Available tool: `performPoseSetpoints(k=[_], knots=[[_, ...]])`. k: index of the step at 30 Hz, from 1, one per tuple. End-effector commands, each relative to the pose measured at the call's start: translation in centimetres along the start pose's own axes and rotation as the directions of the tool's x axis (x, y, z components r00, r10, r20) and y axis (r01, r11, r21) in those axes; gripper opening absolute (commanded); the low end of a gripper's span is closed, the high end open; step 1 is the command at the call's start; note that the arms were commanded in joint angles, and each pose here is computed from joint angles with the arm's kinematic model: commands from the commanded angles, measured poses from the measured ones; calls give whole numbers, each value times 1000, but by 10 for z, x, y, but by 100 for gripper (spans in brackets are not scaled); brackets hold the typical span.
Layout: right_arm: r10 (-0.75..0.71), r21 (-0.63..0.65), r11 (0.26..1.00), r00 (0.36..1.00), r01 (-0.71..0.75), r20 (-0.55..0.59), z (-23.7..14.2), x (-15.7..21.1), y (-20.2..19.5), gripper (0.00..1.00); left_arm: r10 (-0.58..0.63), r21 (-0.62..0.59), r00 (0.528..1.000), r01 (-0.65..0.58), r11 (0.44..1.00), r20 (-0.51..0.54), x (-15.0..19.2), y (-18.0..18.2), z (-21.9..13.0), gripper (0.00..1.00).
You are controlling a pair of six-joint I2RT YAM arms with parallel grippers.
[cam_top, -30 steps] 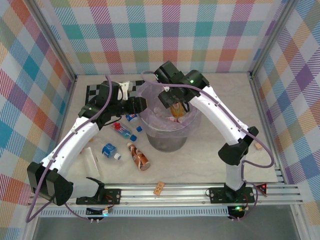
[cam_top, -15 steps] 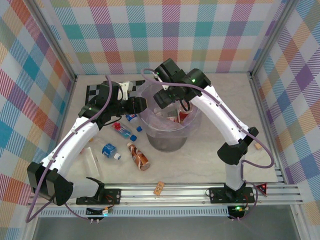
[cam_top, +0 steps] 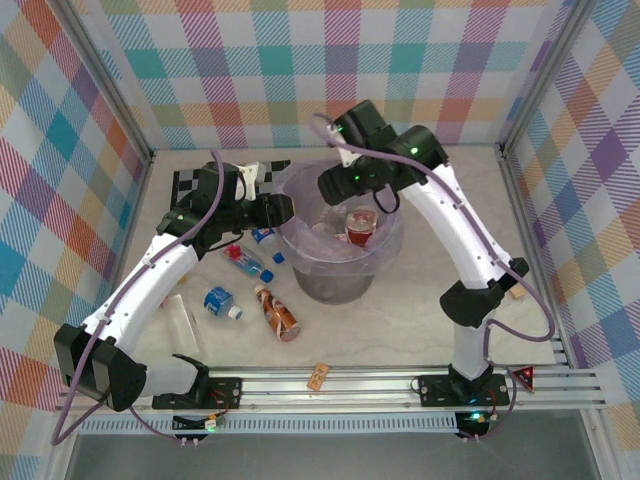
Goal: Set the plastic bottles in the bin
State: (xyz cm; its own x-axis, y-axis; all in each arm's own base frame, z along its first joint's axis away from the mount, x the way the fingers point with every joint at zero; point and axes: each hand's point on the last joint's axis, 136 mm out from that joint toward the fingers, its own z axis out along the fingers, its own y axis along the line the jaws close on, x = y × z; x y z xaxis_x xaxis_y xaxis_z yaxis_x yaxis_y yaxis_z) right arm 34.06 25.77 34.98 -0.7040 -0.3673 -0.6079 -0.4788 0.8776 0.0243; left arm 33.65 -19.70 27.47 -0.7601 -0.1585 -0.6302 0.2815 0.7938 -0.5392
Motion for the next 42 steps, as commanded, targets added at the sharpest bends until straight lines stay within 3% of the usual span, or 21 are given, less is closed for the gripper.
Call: performPoseSetpoints(k=[1, 4, 9, 12, 17, 23, 28, 34, 42], knots=[[219, -161, 964, 975, -212, 27, -37, 0, -23, 79, -9, 1, 1000, 9, 1000, 15, -5, 1, -3, 64], [385, -243, 899, 922, -363, 48, -43, -2, -56, 79, -6, 0, 1000, 6, 1000, 14, -4, 1, -3, 64], [514, -145, 855, 852, -498, 102, -39, 9, -107, 83, -9, -2, 1000, 9, 1000, 14, -4, 2, -3, 64], [626, -66, 780, 772, -623, 112, -24, 22, -133, 86, -8, 1, 1000, 8, 1000, 18, -5, 1, -4, 64], [854, -17, 513, 509, -858, 105, 8, 53, -170, 89, -12, 0, 1000, 12, 1000, 17, -5, 1, -3, 64], [978, -34, 203, 201, -979, 58, 58, 86, -177, 88, -14, 1, 1000, 14, 1000, 16, -4, 2, -2, 65], [999, -17, 23, 23, -1000, -42, 106, 109, -167, 86, -14, 2, 1000, 14, 1000, 17, -4, 1, -2, 64], [994, 11, -62, -63, -998, -85, 146, 122, -155, 86, -13, 0, 1000, 13, 1000, 14, -4, 2, -1, 65], [982, 82, -77, -89, -994, -165, 197, 127, -135, 86, -9, 2, 1000, 9, 1000, 17, -5, 1, -2, 64]])
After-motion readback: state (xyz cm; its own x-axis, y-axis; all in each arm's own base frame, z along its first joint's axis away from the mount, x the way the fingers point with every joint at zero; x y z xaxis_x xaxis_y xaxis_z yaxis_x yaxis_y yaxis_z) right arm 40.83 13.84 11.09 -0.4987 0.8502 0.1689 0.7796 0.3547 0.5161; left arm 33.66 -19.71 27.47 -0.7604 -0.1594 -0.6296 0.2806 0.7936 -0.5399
